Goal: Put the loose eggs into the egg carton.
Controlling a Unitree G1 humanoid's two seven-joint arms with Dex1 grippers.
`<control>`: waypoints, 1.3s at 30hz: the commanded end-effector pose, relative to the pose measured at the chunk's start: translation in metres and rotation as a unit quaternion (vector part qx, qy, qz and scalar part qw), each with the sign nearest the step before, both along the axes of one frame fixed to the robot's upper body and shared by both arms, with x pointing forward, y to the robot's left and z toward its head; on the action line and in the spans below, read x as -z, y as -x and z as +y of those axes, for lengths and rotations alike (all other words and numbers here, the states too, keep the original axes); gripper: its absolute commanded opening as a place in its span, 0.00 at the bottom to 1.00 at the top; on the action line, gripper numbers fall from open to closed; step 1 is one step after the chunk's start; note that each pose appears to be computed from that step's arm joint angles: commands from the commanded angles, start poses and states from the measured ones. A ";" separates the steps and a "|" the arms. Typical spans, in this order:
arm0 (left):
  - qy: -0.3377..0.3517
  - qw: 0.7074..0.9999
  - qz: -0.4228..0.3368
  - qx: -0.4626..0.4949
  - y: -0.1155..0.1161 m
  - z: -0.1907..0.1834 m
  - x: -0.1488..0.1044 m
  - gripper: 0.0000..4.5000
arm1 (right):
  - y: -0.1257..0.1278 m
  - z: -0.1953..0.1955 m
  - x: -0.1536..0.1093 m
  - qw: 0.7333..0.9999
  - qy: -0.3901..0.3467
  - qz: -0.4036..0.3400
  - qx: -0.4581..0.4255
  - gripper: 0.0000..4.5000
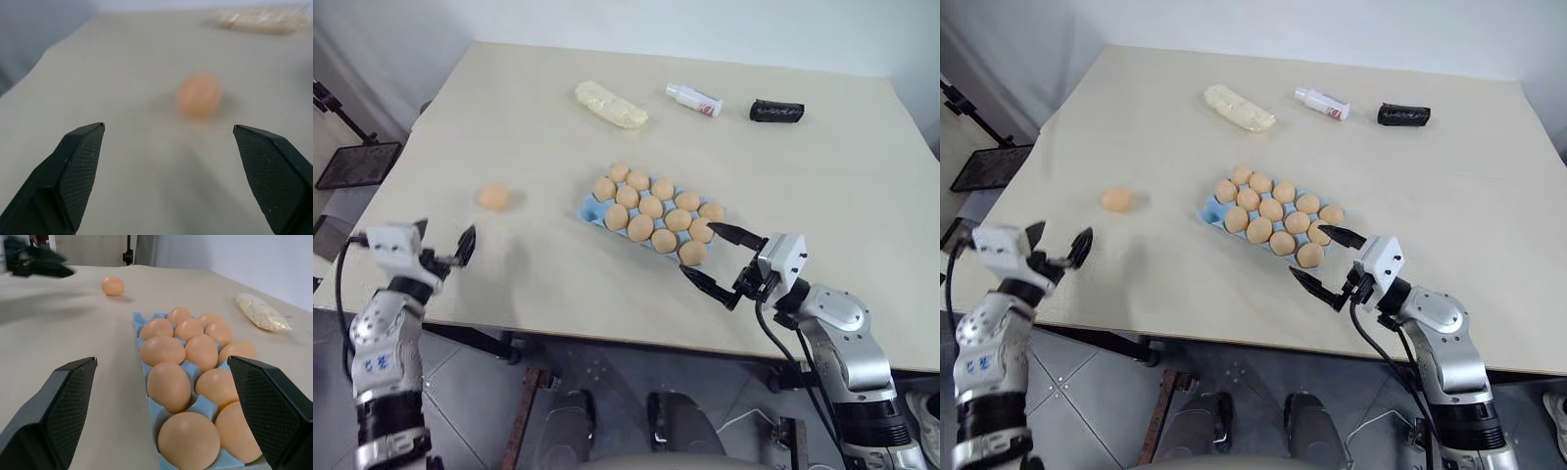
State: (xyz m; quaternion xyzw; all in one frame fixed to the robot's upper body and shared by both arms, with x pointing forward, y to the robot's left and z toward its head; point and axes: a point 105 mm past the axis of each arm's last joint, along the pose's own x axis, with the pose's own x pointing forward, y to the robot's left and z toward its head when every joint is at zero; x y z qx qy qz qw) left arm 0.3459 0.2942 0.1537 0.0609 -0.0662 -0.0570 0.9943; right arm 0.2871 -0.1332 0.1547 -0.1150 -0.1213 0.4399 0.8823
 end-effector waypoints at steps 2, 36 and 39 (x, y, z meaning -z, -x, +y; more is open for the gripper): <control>-0.012 0.999 0.035 0.021 -0.028 -0.008 -0.001 1.00 | 0.001 0.002 -0.005 1.000 0.003 -0.014 -0.007 1.00; -0.055 0.933 -0.038 0.355 -0.048 -0.153 -0.029 0.45 | 0.008 0.000 -0.003 0.999 -0.011 -0.019 0.033 1.00; -0.064 0.926 -0.025 0.372 -0.053 -0.167 -0.023 0.45 | 0.007 0.001 -0.004 0.999 -0.013 -0.022 0.035 1.00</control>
